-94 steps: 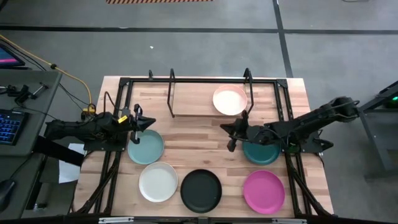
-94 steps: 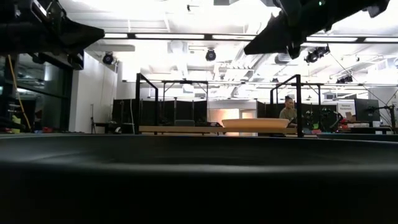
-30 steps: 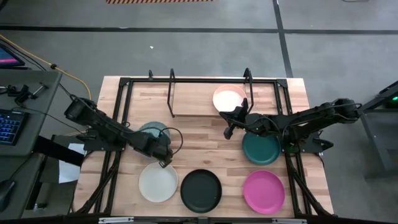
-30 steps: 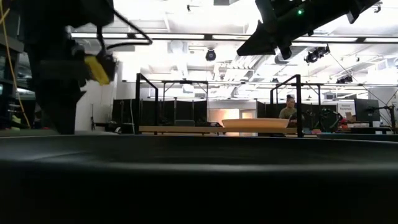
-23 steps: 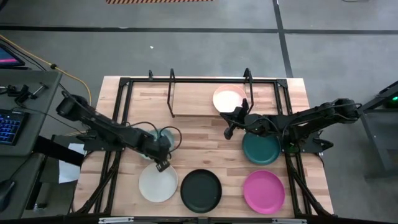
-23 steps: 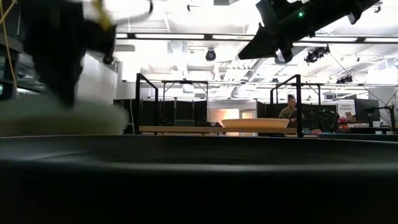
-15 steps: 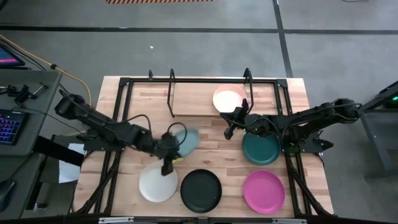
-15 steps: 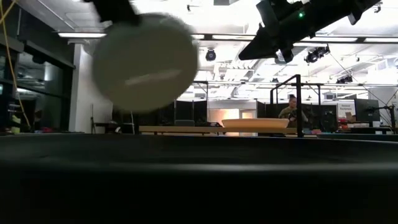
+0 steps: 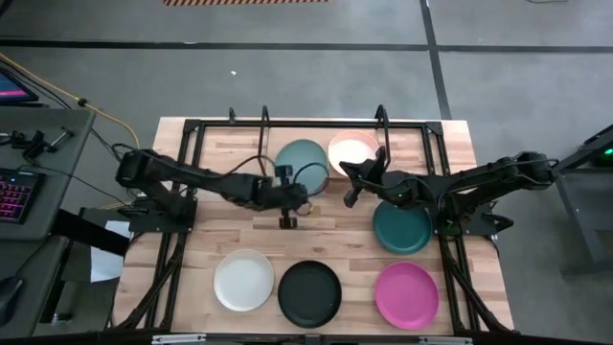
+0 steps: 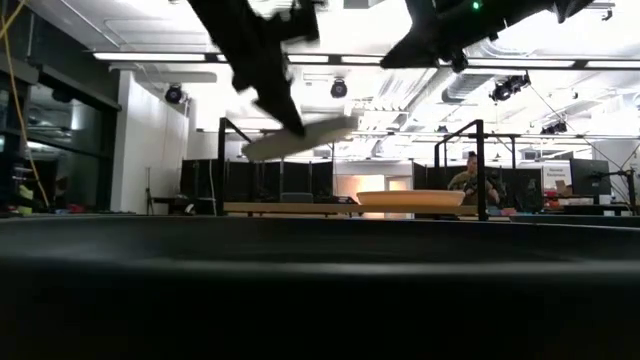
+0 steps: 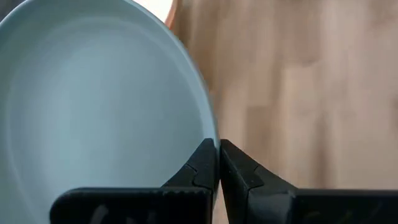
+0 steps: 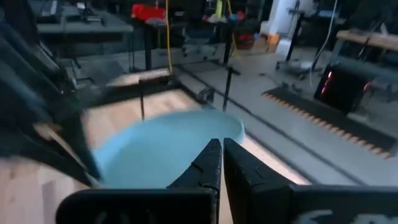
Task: Place and stack plates onto a shelf
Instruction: Stack the light blue plate on top of the light orange plate on the shelf
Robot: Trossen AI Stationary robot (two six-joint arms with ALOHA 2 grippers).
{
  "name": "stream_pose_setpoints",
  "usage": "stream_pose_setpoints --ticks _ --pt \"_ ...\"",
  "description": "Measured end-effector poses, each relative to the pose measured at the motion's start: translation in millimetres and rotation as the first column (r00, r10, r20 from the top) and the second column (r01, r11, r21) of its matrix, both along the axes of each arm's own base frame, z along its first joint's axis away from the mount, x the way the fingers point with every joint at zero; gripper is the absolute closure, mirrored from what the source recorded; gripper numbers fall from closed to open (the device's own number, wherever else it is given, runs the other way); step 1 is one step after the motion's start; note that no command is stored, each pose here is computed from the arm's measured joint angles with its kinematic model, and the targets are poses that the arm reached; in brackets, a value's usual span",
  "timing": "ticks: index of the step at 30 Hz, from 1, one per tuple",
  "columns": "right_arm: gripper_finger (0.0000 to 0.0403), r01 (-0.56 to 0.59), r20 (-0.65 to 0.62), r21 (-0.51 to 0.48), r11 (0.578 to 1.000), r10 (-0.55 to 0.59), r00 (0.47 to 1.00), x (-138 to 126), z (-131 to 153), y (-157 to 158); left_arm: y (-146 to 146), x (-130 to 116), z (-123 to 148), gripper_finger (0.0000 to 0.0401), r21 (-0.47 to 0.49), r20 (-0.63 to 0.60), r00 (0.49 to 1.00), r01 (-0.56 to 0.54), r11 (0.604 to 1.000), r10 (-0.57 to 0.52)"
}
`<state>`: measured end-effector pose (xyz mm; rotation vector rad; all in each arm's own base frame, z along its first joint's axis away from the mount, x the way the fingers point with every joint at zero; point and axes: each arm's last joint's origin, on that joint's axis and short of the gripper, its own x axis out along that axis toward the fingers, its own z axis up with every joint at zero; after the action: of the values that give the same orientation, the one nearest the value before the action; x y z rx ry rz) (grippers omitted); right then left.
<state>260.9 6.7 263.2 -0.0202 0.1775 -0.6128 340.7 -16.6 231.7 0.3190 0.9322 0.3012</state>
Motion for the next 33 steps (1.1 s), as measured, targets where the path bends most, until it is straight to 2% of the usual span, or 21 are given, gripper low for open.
stream_pose_setpoints --ticks 7,12,22,29,33 --pt "0.0402 0.013 0.018 -0.045 0.999 -0.013 1.000 3 18 0 47 13 -33 0.0400 0.092 -0.109 0.988 -0.099 0.991 0.109" --pt "0.0402 0.011 0.004 -0.053 0.999 -0.011 1.000 3 17 0 68 22 -45 0.0400 0.065 -0.092 0.992 -0.076 0.995 0.082" --pt "0.0402 0.010 -0.015 -0.045 0.999 -0.011 1.000 2 14 0 92 24 -60 0.0392 0.075 -0.131 0.987 -0.087 0.993 0.096" --pt "0.0402 0.011 -0.015 -0.041 0.999 -0.012 1.000 2 14 0 93 25 -61 0.0388 0.027 -0.135 0.989 -0.049 0.998 0.053" --pt "0.0402 0.011 -0.015 -0.041 0.999 -0.012 1.000 2 14 0 89 25 -61 0.0387 0.038 -0.146 0.989 -0.009 0.999 0.015"
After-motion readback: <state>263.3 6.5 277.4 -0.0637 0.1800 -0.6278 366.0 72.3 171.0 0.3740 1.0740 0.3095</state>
